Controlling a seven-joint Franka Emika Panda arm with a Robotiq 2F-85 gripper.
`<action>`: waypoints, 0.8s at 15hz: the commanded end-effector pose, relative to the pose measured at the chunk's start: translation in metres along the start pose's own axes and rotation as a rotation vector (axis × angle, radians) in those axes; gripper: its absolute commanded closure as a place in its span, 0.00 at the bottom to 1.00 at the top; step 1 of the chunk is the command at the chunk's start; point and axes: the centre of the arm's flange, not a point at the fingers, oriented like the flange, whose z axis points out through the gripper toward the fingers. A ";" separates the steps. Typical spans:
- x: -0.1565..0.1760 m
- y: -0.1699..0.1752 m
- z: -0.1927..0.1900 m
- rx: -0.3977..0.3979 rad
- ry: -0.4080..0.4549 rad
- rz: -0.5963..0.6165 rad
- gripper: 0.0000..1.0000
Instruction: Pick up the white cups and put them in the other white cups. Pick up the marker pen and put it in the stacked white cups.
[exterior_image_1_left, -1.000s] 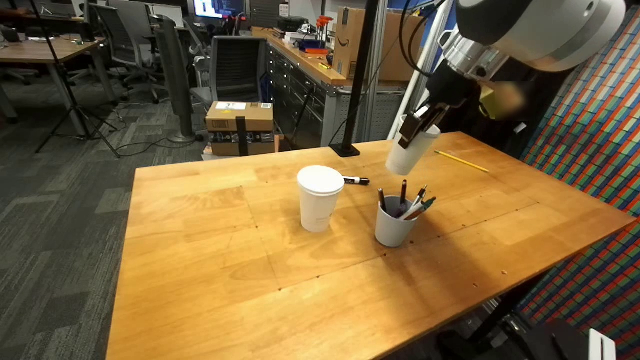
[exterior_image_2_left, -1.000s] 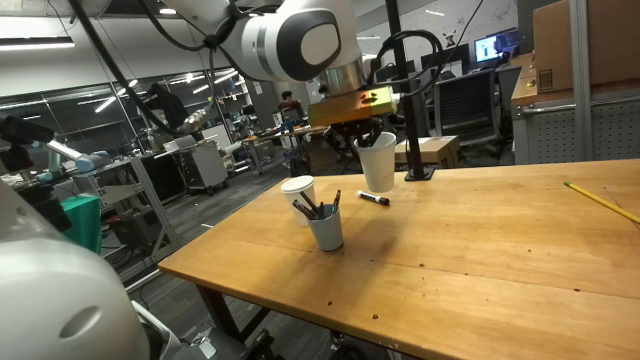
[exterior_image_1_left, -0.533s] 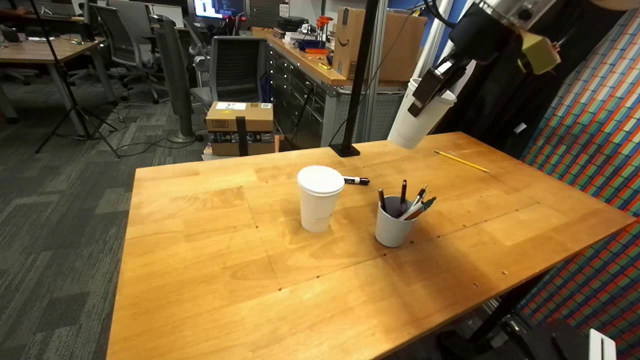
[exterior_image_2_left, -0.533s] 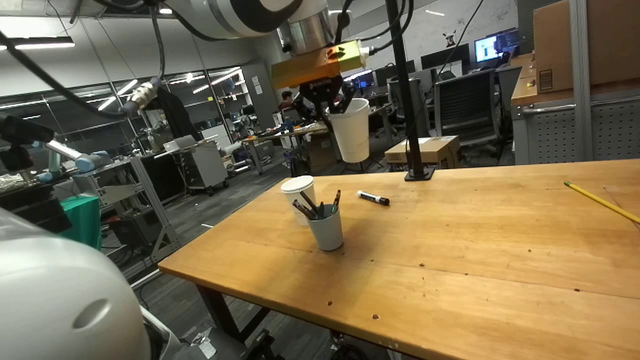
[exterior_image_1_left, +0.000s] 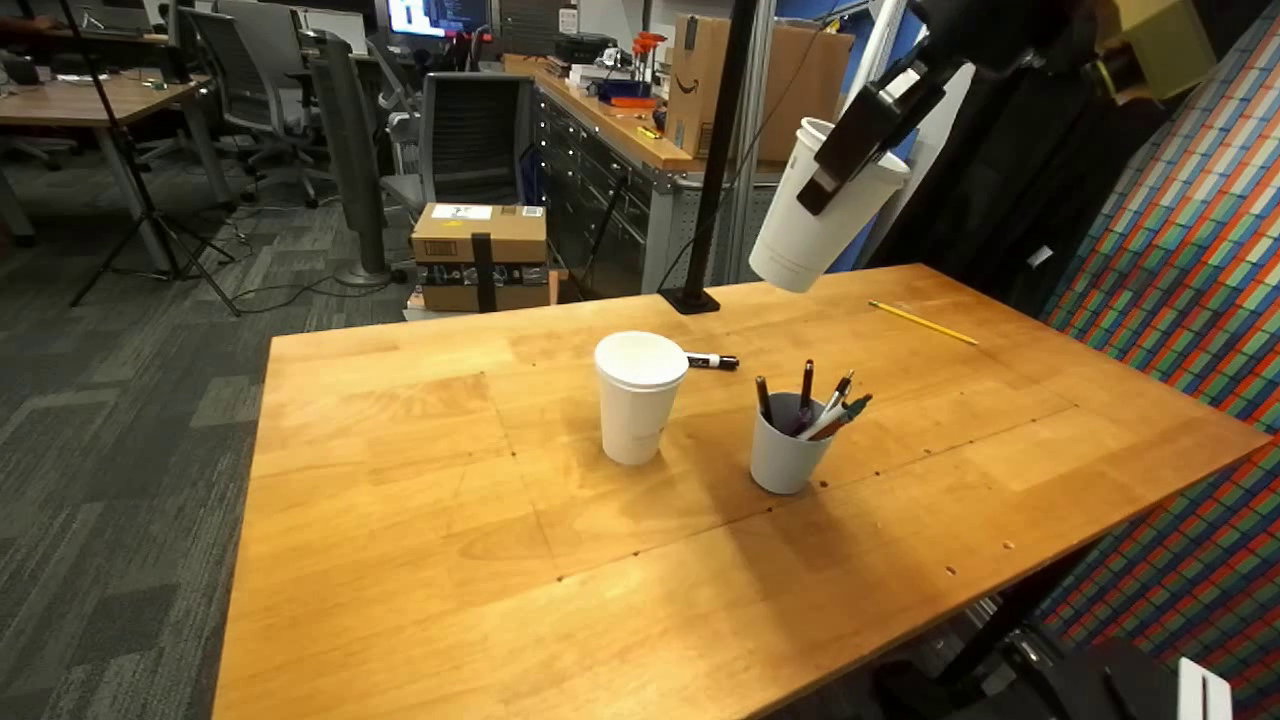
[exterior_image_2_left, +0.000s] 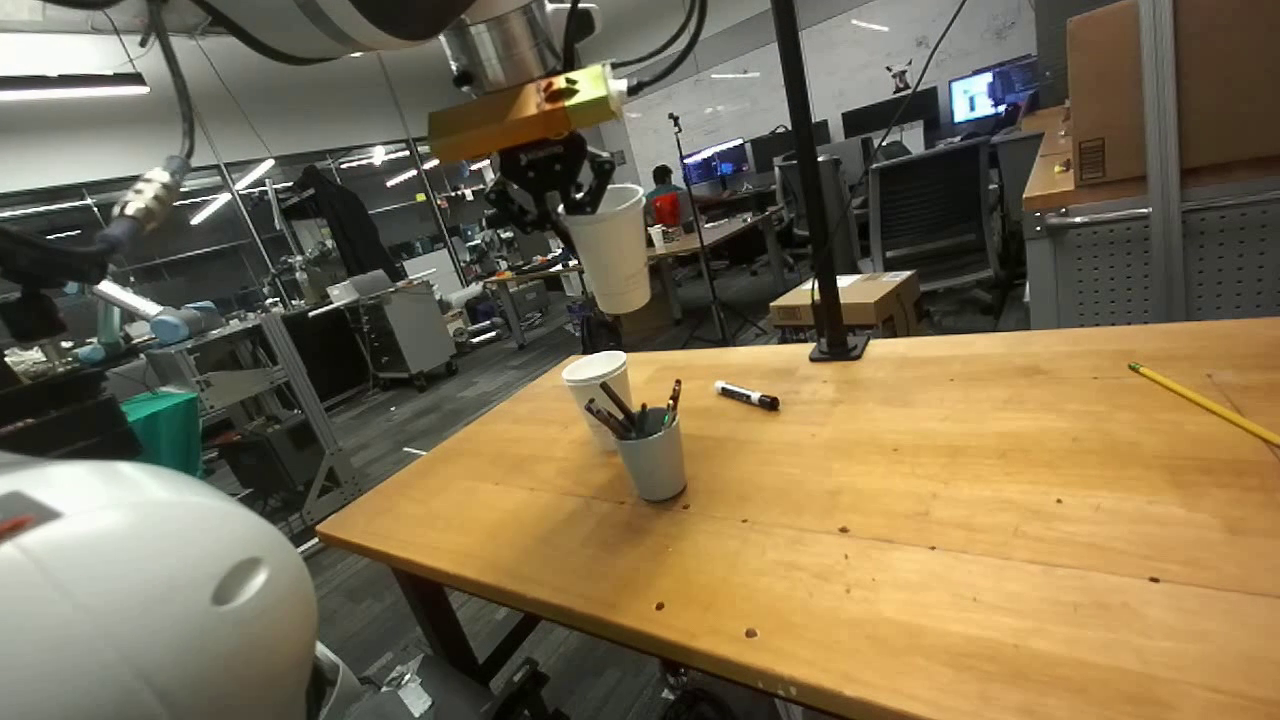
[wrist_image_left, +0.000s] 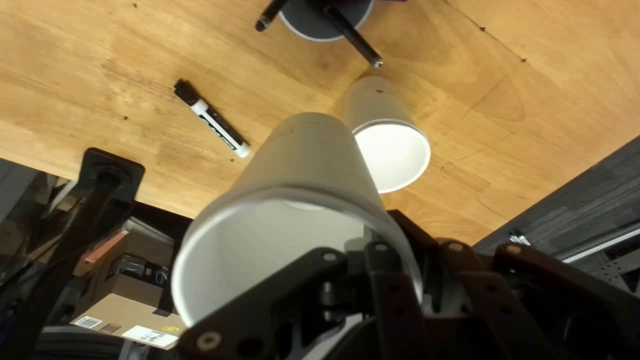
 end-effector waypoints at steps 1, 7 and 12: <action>0.015 -0.065 0.001 0.018 0.031 -0.020 0.98; 0.034 -0.152 0.019 0.055 0.040 -0.082 0.98; 0.039 -0.166 0.037 0.080 0.066 -0.133 0.98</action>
